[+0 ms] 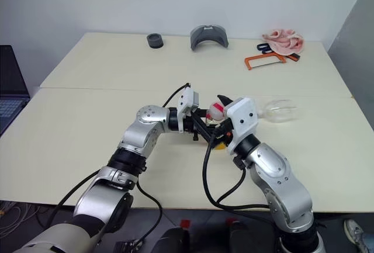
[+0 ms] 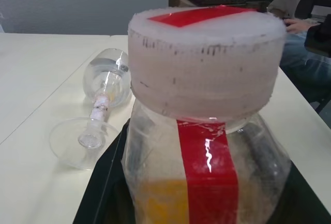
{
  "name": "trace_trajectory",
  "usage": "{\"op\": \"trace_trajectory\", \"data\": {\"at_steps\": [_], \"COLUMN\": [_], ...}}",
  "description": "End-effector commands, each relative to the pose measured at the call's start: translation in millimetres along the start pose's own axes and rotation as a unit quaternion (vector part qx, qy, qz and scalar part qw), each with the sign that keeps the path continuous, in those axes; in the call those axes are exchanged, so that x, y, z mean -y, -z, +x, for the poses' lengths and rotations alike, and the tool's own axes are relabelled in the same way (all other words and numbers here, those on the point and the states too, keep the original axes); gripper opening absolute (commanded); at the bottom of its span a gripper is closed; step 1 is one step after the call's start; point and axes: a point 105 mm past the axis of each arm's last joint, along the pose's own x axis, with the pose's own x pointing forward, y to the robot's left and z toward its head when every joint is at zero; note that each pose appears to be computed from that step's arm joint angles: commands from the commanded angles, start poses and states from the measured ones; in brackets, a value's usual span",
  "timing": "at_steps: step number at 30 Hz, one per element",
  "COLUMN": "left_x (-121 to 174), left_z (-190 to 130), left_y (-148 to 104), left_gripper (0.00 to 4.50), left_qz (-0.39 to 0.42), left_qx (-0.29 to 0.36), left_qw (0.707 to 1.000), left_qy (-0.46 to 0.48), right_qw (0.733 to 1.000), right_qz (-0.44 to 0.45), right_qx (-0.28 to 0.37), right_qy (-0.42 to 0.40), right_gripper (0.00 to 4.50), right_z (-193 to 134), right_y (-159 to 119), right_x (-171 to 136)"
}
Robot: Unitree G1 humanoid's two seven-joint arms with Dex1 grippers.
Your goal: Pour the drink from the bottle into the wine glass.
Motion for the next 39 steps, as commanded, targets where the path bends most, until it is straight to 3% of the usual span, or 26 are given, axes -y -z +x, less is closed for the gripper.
{"op": "trace_trajectory", "data": {"at_steps": [1,7,18,32,39], "left_x": [-1,-1,-1,-2,-2], "left_z": [1,1,2,2,1], "left_y": [-18,-17,-16,-15,-15], "left_gripper": [1.81,1.8,1.8,1.8,1.8], "left_qz": [0.039,0.039,0.039,0.038,0.038], "left_qx": [0.02,0.02,0.018,0.015,0.016], "left_qw": [0.999,0.999,0.999,0.999,0.999], "left_qy": [0.004,0.001,0.001,0.0,-0.001], "right_qw": [0.998,0.997,0.996,1.0,1.0], "right_qz": [-0.022,-0.036,-0.005,0.0,0.0], "right_qx": [-0.012,-0.013,0.014,0.022,0.017], "right_qy": [0.053,0.068,0.092,-0.003,0.005], "right_gripper": [4.26,4.26,4.26,4.26,4.26], "right_z": [-9,-18,-4,14,13], "right_y": [4,4,-3,-13,-11], "right_x": [19,22,26,2,5]}}
